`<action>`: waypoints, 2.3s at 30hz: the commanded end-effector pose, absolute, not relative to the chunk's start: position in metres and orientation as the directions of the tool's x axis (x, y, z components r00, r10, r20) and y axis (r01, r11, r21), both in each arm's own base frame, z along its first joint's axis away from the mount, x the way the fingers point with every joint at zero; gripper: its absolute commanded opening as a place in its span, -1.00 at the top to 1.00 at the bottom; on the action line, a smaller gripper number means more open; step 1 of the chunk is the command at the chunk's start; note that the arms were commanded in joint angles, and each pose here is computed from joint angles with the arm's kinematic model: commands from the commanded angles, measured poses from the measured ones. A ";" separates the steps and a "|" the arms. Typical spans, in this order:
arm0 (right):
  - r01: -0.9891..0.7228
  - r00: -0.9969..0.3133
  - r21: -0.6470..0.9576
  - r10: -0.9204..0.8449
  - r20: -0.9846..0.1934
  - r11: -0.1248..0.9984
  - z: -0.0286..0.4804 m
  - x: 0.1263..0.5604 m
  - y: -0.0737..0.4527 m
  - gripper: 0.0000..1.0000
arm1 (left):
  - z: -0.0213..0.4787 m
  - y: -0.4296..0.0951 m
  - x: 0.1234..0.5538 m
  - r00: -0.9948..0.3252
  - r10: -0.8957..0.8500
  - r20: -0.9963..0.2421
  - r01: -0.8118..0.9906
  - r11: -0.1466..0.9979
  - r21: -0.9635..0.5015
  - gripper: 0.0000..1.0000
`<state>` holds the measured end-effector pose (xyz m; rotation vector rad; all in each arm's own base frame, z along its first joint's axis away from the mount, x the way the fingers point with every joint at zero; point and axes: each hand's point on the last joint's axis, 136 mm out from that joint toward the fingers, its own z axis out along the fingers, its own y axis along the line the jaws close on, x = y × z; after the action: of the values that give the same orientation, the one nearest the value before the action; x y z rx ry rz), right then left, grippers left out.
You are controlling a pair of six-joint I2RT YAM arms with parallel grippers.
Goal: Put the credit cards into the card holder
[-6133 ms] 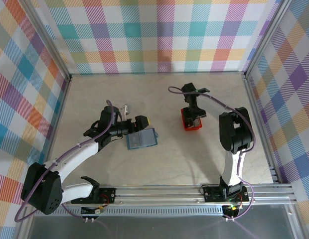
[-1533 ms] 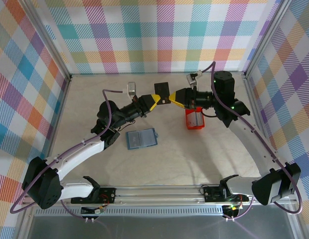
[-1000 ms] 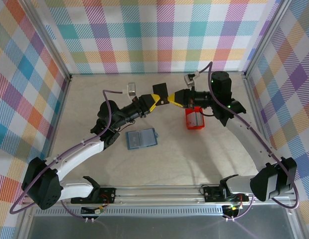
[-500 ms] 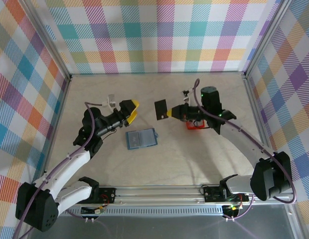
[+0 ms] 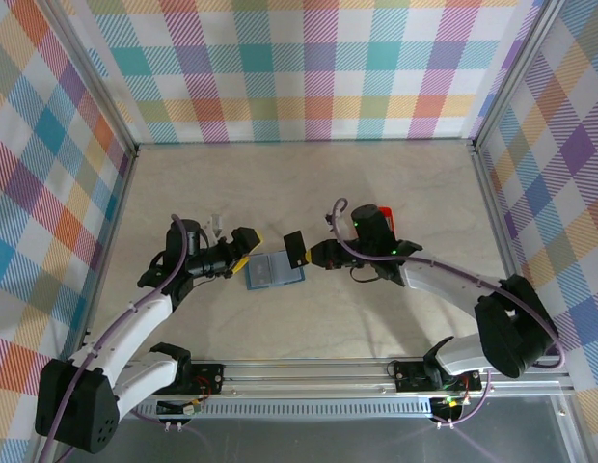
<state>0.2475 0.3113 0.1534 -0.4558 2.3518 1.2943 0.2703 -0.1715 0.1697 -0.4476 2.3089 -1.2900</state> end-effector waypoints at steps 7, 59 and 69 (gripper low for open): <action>-0.432 -0.864 0.713 -0.026 -0.503 0.553 0.122 0.261 0.342 1.00 | 0.118 -0.156 0.268 -0.872 -0.430 -0.234 -0.117 0.647 -0.753 -0.74; -0.278 -0.938 0.761 0.004 -0.346 0.586 0.065 0.263 0.375 1.00 | 0.036 -0.134 0.264 -0.912 -0.355 -0.205 -0.172 0.784 -0.596 0.30; -0.235 -0.954 0.765 0.007 -0.299 0.599 0.055 0.261 0.373 1.00 | 0.032 -0.133 0.263 -0.914 -0.354 -0.200 -0.177 0.790 -0.587 0.31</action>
<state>0.2607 0.3683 0.0562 -0.1919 2.5443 1.2683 0.2634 -0.1383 0.0386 -0.4123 2.6732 -0.8621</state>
